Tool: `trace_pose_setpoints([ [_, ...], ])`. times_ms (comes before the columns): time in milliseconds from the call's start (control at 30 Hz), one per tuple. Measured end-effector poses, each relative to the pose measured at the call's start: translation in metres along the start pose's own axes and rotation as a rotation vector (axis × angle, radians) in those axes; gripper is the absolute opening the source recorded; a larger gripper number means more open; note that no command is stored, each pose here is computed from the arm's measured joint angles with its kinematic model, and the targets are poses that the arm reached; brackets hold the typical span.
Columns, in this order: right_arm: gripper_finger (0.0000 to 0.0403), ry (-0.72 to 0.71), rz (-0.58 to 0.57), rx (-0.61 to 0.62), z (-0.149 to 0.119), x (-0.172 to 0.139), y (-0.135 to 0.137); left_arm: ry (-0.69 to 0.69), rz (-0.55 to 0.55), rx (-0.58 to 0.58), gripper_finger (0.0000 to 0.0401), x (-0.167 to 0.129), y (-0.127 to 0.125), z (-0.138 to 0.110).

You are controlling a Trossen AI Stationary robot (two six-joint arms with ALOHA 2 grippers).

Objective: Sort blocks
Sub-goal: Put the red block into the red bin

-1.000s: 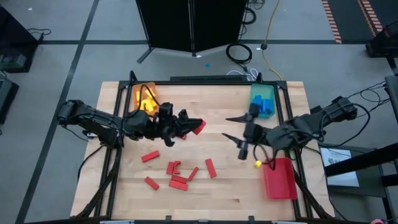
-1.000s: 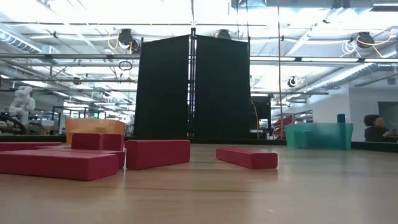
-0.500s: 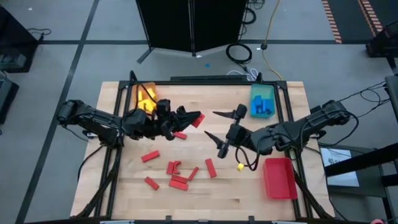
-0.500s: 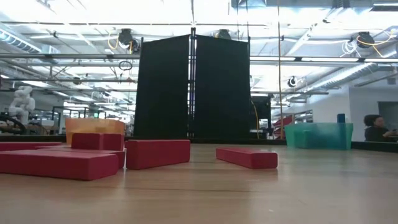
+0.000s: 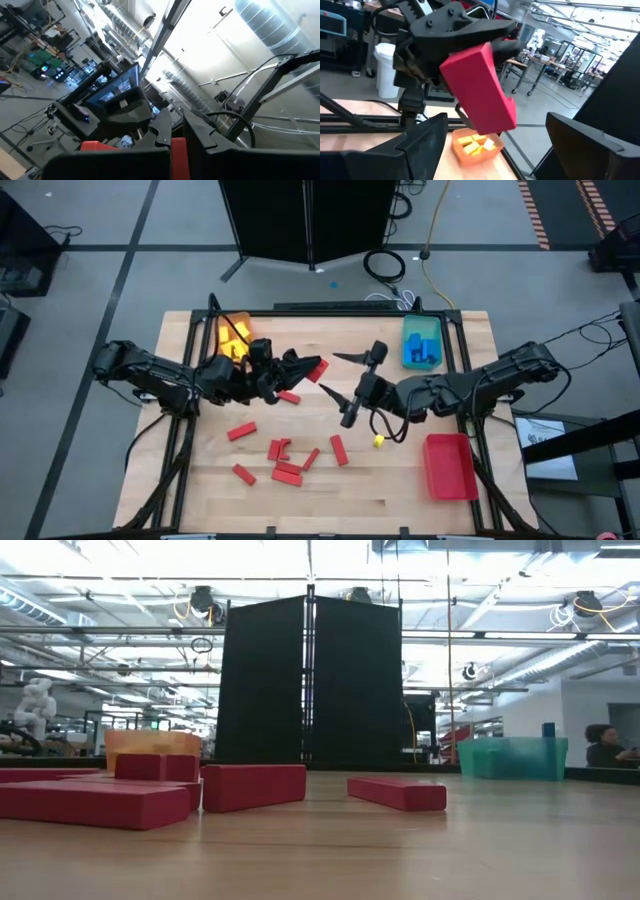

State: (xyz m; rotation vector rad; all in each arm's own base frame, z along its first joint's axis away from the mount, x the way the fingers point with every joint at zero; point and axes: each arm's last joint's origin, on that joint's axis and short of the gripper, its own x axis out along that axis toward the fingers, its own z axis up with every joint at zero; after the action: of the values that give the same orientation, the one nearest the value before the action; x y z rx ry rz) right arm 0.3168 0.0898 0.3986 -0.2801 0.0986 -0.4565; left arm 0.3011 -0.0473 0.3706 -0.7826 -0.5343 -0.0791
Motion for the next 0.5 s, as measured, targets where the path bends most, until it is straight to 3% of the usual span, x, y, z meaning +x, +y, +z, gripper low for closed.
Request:
trace_pose_setpoints([
  [500, 0.0322, -0.060, 0.071, 0.052, 0.001, 0.016, -0.015, -0.015, 0.026, 0.002, 0.0012, 0.001, 0.002, -0.001],
])
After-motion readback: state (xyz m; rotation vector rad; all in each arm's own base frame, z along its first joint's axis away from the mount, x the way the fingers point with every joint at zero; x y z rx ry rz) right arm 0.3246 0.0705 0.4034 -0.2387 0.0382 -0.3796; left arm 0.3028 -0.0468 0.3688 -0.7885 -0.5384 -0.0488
